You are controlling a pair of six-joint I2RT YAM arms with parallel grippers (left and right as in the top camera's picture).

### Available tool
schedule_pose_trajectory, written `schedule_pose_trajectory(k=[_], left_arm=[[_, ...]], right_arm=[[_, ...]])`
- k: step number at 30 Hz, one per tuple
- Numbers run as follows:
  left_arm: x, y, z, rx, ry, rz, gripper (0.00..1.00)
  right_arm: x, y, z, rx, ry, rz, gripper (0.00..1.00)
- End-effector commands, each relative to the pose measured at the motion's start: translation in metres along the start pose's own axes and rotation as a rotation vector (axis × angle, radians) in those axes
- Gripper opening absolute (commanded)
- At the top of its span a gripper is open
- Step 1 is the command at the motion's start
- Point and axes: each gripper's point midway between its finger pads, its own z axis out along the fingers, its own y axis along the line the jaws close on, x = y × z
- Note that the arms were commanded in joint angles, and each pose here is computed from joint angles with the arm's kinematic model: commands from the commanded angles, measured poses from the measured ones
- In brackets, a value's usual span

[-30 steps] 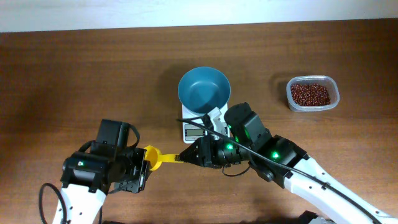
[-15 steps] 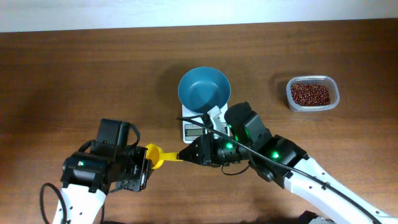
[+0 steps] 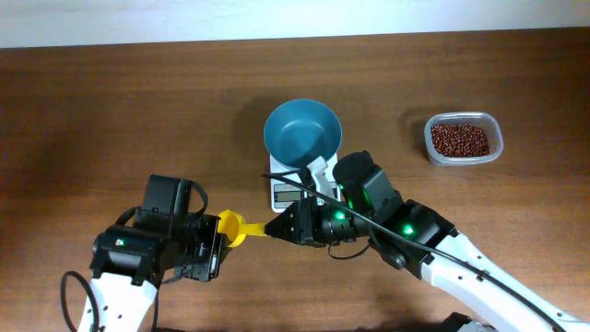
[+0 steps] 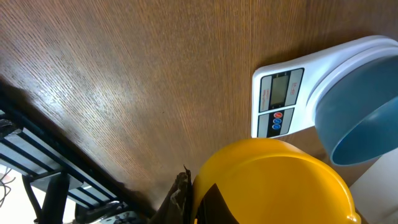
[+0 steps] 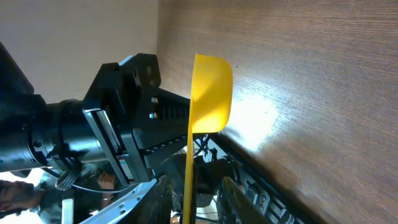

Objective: Scoop item into bowl and weigh 50g on scale
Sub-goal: 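Grasp the scoop handle with the right gripper from the left gripper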

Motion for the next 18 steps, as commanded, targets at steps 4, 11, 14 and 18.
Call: schedule_pose_trajectory(k=[4, 11, 14, 18], left_arm=[[0.003, 0.000, 0.001, -0.002, 0.014, -0.010, 0.00], [0.003, 0.001, 0.001, -0.003, 0.014, -0.010, 0.00], [0.002, 0.001, 0.001, -0.003, 0.011, -0.010, 0.00], [-0.002, 0.001, 0.001, -0.003, -0.014, -0.010, 0.00]], right_arm=[[-0.005, 0.006, 0.001, -0.006, -0.019, -0.015, 0.23], [-0.001, 0.015, 0.015, -0.036, -0.001, -0.059, 0.22], [-0.001, 0.016, 0.020, -0.042, 0.006, -0.068, 0.20], [-0.001, 0.013, 0.022, -0.036, 0.010, -0.062, 0.17]])
